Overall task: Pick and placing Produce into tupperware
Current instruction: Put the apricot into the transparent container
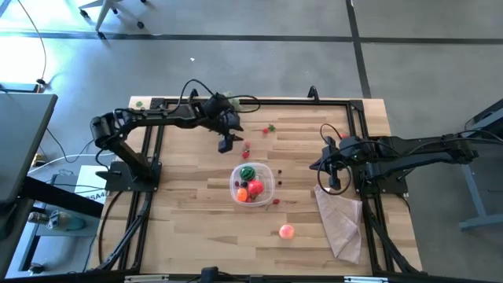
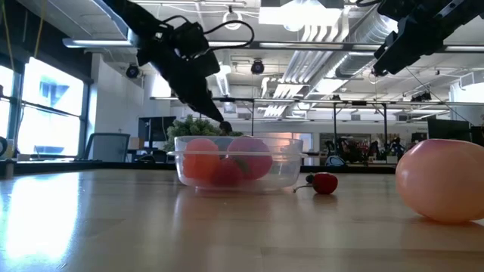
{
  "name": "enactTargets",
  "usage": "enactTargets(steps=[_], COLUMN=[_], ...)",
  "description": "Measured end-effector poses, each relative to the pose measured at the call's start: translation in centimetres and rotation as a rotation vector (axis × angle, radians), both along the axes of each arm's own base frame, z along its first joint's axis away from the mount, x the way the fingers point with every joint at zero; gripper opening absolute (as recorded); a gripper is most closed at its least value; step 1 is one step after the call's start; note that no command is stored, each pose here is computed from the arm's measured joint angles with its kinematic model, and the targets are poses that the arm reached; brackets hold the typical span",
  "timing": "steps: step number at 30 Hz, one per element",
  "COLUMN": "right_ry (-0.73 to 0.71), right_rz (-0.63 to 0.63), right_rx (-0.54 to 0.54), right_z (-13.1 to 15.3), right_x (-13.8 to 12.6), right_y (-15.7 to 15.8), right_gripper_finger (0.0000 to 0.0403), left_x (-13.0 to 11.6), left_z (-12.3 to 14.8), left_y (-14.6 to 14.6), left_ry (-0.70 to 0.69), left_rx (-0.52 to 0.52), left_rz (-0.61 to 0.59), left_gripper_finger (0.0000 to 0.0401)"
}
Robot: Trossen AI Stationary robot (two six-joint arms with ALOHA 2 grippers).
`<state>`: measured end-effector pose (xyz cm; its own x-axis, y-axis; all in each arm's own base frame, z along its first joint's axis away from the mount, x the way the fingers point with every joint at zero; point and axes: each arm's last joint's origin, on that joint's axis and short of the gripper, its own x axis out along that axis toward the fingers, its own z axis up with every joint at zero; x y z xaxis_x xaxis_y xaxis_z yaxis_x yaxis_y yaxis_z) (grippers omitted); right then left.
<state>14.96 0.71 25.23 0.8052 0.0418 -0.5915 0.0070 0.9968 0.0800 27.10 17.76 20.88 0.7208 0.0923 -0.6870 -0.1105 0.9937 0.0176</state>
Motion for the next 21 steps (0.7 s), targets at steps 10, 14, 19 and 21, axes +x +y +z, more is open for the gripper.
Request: enactTargets(steps=[10,14,19,21], right_ry=[0.0,0.0,0.001,0.0], right_rz=[0.0,0.0,0.0,0.0], right_rx=[0.0,0.0,0.0,0.0], right_z=[0.0,0.0,0.0,0.0], right_x=[0.0,0.0,0.0,0.0], right_y=[0.0,0.0,0.0,0.0], right_gripper_finger=[0.0,0.0,0.0,0.0], left_x=[1.1,1.6,2.1,2.3], left_z=[-2.4,-3.4,-4.2,-4.4], left_y=[-1.8,-2.0,-1.8,-1.7], left_ry=[0.113,0.13,0.109,0.104], left_rx=[0.197,0.178,0.167,0.169], left_rz=[0.052,0.026,0.015,0.015], left_gripper_finger=[0.0179,0.0179,0.0179,0.0179])
